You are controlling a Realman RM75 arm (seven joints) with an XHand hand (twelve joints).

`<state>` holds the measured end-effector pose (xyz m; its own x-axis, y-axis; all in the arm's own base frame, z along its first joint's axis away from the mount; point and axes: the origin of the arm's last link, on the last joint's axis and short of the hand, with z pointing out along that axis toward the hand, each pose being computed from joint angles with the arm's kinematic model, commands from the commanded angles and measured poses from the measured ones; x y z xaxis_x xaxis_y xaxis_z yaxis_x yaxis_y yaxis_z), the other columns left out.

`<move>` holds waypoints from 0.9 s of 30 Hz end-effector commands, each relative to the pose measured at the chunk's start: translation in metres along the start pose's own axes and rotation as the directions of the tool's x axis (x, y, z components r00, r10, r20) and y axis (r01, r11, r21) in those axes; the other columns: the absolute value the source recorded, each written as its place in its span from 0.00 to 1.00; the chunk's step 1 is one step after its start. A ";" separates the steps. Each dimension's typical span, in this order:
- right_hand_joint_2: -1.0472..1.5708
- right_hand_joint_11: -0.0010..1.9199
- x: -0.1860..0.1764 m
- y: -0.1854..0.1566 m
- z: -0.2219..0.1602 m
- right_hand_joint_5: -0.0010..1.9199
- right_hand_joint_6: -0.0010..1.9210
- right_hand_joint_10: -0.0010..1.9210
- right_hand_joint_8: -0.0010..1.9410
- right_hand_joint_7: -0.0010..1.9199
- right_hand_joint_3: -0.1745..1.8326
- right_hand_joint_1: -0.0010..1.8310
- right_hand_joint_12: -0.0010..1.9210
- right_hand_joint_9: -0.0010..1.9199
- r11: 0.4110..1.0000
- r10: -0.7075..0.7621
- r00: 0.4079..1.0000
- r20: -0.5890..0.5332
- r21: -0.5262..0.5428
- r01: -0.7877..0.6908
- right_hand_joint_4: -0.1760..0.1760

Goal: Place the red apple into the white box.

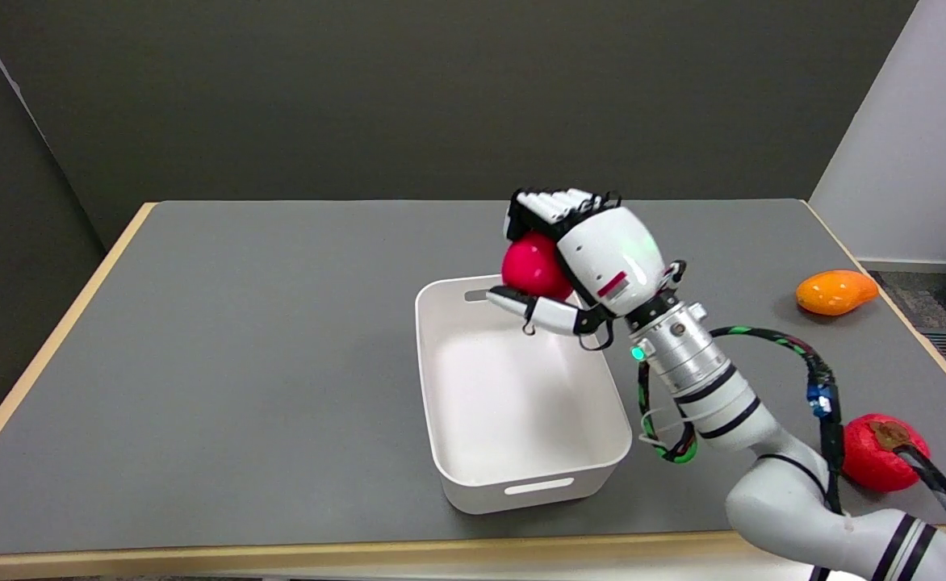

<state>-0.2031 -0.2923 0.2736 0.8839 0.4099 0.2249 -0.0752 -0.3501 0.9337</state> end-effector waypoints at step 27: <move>0.64 0.00 -0.009 -0.006 -0.006 0.03 0.18 0.16 0.06 0.00 0.57 0.14 0.48 0.00 0.979 0.197 0.980 -0.024 -0.051 -0.198 0.87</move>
<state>-0.2579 -0.3000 0.2794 0.9246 0.2524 0.2852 -0.2183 -0.2625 0.9399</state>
